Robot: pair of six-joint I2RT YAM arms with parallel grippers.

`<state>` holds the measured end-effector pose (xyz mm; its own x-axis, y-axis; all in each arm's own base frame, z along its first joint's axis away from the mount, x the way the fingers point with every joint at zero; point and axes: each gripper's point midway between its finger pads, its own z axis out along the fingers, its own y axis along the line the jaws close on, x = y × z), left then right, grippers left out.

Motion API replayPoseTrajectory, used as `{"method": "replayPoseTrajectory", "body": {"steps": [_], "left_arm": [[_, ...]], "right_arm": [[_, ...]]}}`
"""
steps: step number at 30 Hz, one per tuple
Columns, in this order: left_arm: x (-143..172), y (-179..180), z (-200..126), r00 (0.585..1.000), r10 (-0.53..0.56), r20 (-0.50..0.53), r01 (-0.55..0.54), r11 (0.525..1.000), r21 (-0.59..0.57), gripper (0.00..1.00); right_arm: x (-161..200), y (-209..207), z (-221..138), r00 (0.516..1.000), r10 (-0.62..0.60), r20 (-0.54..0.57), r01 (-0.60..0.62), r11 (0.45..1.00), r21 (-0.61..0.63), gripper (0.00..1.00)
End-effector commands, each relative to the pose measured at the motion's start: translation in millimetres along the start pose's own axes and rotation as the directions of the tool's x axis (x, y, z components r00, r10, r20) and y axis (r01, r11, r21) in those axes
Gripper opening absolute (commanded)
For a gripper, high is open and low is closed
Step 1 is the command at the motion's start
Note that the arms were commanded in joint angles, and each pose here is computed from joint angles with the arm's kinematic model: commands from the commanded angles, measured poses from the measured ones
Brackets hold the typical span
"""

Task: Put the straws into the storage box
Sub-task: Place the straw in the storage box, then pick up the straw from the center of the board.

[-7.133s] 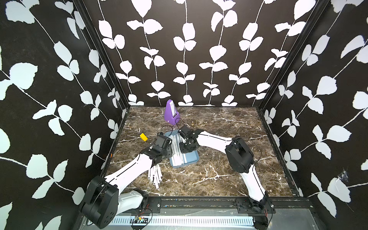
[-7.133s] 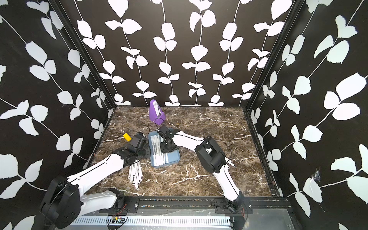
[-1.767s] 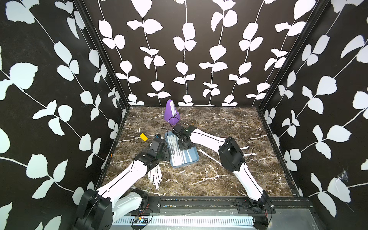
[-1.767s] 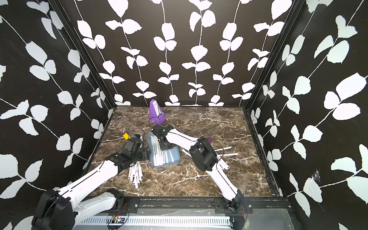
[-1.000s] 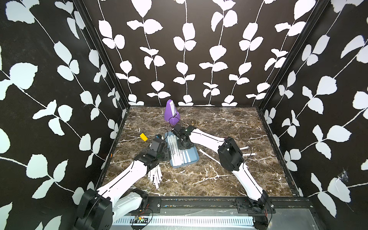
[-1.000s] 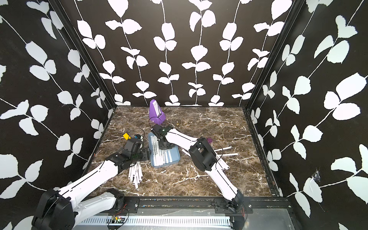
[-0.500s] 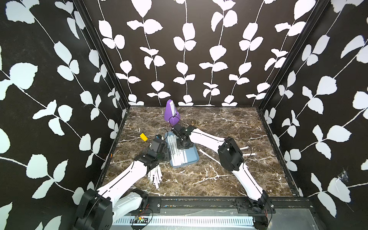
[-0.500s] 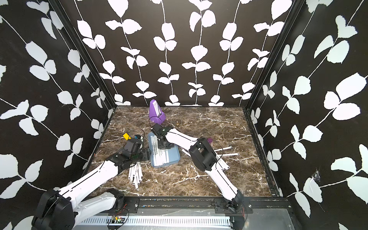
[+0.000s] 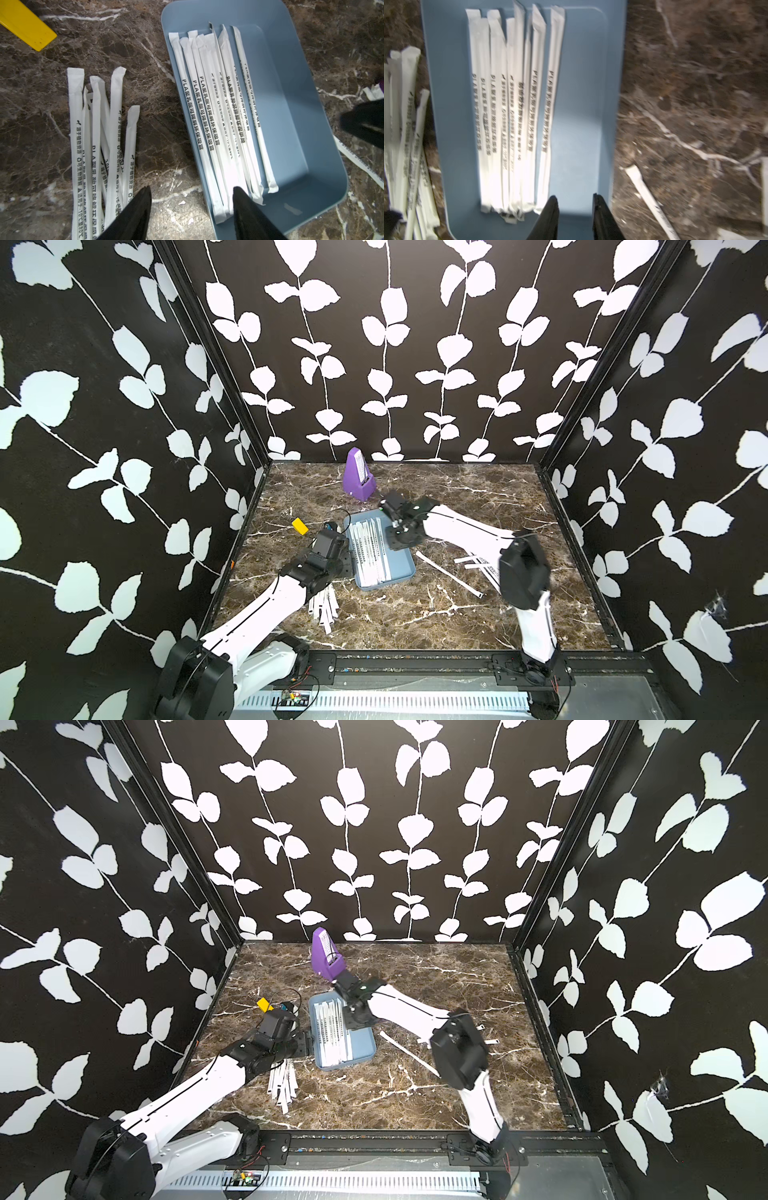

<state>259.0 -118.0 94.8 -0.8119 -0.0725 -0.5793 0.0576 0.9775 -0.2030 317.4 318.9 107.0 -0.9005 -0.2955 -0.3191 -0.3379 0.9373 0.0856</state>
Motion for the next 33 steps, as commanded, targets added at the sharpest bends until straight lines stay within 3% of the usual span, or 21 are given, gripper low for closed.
{"method": "replayPoseTrajectory", "body": {"steps": [1,7,13,28,33], "left_arm": [[-7.7,-5.5,-8.4,1.000,0.012,0.004,-0.013,1.000,0.018,0.64],[-4.7,-23.1,-3.4,1.000,0.010,-0.011,-0.009,0.999,0.052,0.63],[-6.3,-42.4,-2.7,0.999,0.047,-0.024,-0.046,0.998,0.053,0.63],[-3.6,-46.6,-1.9,0.999,0.029,-0.028,-0.028,0.997,0.066,0.63],[-0.8,-46.2,1.0,0.999,0.026,-0.036,-0.024,0.998,0.066,0.63]], "right_arm": [[37.7,-55.7,4.5,0.991,-0.066,-0.114,0.069,0.997,0.020,0.31],[85.1,-105.9,0.5,0.970,-0.114,-0.214,0.127,0.991,0.047,0.42],[95.8,-106.8,19.6,0.964,-0.114,-0.242,0.126,0.991,0.037,0.42],[122.1,-110.9,54.0,0.940,-0.124,-0.317,0.141,0.990,0.029,0.34],[126.9,-113.3,55.8,0.937,-0.123,-0.326,0.145,0.988,0.045,0.21]]}}
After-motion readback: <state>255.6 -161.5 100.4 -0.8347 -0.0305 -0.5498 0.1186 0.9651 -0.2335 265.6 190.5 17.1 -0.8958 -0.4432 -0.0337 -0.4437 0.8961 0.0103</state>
